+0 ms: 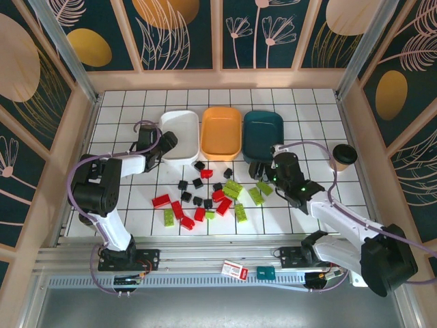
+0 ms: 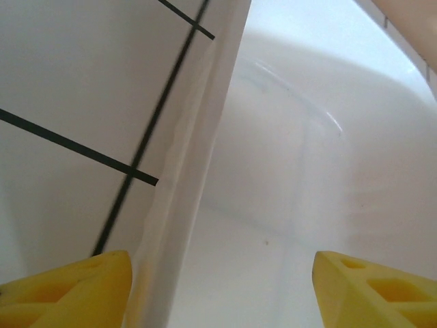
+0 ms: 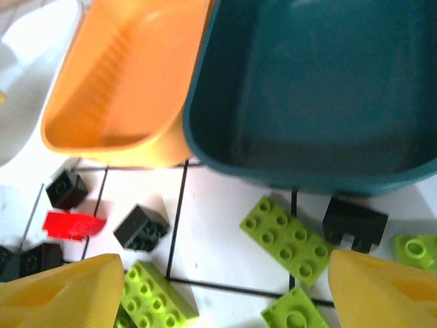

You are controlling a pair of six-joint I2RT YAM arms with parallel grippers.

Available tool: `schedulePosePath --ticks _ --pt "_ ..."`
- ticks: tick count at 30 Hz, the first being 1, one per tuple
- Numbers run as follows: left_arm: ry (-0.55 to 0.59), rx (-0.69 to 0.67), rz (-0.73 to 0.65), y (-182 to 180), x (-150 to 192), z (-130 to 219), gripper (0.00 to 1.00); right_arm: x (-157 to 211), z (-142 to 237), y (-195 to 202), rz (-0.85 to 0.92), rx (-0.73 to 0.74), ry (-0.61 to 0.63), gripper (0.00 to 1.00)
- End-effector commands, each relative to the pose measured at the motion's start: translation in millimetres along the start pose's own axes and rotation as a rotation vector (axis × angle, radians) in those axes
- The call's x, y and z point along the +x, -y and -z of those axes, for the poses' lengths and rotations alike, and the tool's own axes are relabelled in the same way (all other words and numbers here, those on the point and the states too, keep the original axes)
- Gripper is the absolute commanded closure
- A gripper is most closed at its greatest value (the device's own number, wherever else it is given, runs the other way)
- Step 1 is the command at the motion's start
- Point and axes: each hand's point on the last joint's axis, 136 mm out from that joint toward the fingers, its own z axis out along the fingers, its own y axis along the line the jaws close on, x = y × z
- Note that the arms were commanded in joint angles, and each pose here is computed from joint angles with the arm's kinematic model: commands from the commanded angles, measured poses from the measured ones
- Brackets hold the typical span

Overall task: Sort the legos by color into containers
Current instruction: Move the container to the top-center of the table, then pick up the lego from the bottom-center of the table.

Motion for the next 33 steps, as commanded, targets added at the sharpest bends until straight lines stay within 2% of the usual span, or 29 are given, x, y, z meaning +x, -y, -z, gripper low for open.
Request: schedulePosePath --ticks 1,2,5,8,14,19,28,33 --pt "0.013 0.095 0.026 22.6 -4.5 14.9 0.29 26.9 0.2 4.9 -0.026 0.026 -0.09 0.22" --pt "0.029 0.101 0.024 25.6 -9.0 21.8 0.27 34.1 0.6 5.5 -0.024 0.036 -0.115 0.22" --pt "0.083 0.155 0.011 44.3 -25.6 53.4 0.14 55.2 3.6 0.8 0.009 0.048 -0.184 0.22" --pt "0.118 0.219 -0.004 61.8 -34.5 86.3 0.01 84.5 10.5 -21.2 0.07 -0.013 -0.279 0.22" --pt "0.188 0.285 -0.001 69.8 -37.9 143.2 0.01 130.7 25.7 -49.7 0.153 -0.05 -0.41 0.21" --pt "0.236 0.309 0.016 67.9 -38.7 172.2 0.01 155.7 23.1 -48.0 0.235 0.029 -0.467 0.23" --pt "0.229 0.278 0.017 55.6 -30.0 177.9 0.01 171.4 3.3 -55.3 0.333 0.056 -0.48 0.37" --pt "0.207 0.247 0.012 45.9 -21.3 172.6 0.01 174.3 1.8 -61.3 0.361 0.029 -0.495 0.56"
